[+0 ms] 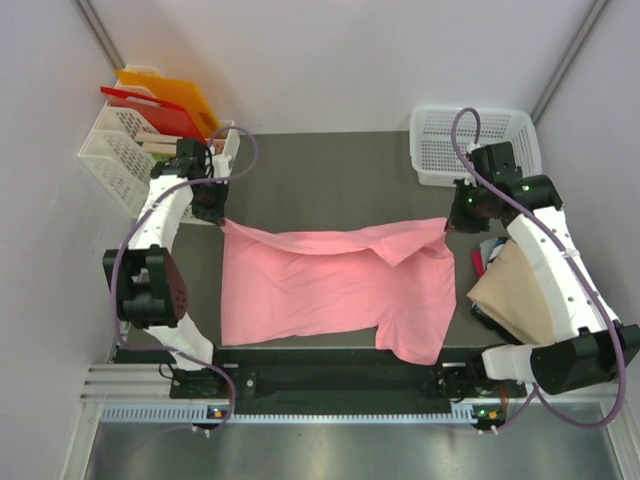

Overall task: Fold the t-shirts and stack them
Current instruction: Fold the flattened tshirt in 1/3 of the way

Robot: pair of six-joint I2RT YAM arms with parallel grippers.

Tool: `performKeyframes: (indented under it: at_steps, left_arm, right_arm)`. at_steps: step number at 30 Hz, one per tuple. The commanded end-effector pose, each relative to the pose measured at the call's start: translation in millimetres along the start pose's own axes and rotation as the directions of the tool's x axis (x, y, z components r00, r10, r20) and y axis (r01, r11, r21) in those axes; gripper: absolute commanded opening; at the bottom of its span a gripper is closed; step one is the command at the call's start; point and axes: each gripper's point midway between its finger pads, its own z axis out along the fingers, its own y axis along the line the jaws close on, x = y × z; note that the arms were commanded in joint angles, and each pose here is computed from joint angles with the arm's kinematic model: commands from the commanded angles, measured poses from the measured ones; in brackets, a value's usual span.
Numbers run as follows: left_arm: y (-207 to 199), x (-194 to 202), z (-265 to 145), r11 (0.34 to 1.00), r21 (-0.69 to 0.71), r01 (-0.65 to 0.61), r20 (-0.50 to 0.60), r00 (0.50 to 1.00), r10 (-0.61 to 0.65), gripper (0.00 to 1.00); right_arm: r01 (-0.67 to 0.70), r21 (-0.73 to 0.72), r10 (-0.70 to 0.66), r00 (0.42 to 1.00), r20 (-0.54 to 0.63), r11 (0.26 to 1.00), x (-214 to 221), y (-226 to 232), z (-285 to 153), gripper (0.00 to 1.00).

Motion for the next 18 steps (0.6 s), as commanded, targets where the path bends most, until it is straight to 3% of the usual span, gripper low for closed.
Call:
performKeyframes:
  at_steps: [1, 6, 9, 11, 13, 18]
  left_arm:
    - [-18, 20, -21, 0.998, 0.046, -0.035, -0.002, 0.999, 0.035, 0.0]
    - [-30, 65, -14, 0.996, 0.089, -0.03, -0.089, 0.995, 0.037, 0.0]
    - [-32, 87, -12, 0.995, 0.094, -0.037, -0.132, 0.99, 0.049, 0.01]
    - [-31, 100, -10, 0.995, 0.088, -0.044, -0.159, 0.986, 0.057, 0.12]
    - [-29, 106, -11, 0.996, 0.076, -0.048, -0.174, 0.983, 0.061, 0.3]
    - [-21, 100, -23, 0.996, 0.036, -0.085, -0.171, 0.981, 0.09, 0.49]
  right_arm:
    - [-0.015, 0.054, 0.017, 0.999, -0.029, 0.998, 20, -17, -3, 0.0]
    - [-0.015, 0.102, 0.032, 0.984, -0.173, 0.995, 65, -33, 26, 0.01]
    - [-0.018, 0.097, 0.043, 0.965, -0.259, 0.995, 86, -35, 40, 0.16]
    - [-0.026, 0.095, 0.051, 0.961, -0.273, 0.995, 87, -34, 43, 0.27]
    - [-0.029, 0.094, 0.052, 0.968, -0.246, 0.995, 77, -31, 42, 0.28]
    - [-0.034, 0.143, 0.057, 0.985, -0.163, 0.989, 35, -28, 40, 0.28]
